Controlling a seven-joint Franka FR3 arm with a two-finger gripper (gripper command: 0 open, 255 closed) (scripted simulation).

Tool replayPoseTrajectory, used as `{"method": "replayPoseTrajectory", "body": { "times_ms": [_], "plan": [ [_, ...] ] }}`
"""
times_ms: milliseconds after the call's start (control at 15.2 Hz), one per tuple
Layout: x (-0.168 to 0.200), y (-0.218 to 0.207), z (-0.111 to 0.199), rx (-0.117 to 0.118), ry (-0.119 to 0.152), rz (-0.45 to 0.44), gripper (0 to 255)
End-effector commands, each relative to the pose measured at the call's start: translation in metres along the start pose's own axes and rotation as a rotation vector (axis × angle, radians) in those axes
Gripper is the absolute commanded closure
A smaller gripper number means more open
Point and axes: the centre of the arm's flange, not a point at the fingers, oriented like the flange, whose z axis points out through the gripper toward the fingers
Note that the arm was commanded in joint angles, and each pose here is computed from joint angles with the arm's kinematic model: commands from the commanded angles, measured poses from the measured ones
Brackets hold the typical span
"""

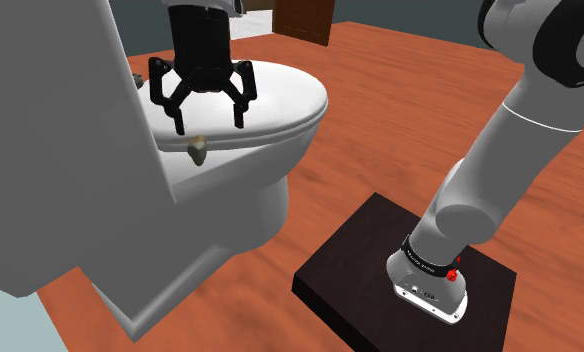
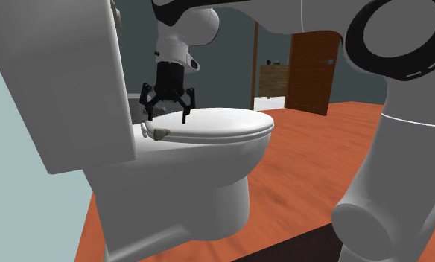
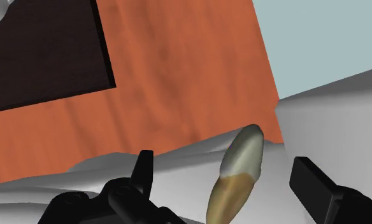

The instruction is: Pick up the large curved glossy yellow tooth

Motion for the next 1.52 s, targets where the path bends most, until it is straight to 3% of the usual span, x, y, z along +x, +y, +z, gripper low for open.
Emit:
{"method": "replayPoseTrajectory", "body": {
  "times_ms": [0, 594, 660, 1254, 1452],
  "plan": [
    [0.005, -0.024, 0.000, 0.006, -0.020, 0.028, 0],
    [0.016, -0.020, 0.038, 0.006, -0.020, 0.028, 0],
    [0.014, -0.022, 0.040, 0.006, -0.020, 0.028, 255],
    [0.016, -0.020, 0.038, 0.006, -0.020, 0.028, 255],
    [0.012, -0.022, 0.023, 0.006, -0.020, 0.028, 255]
  ]
}}
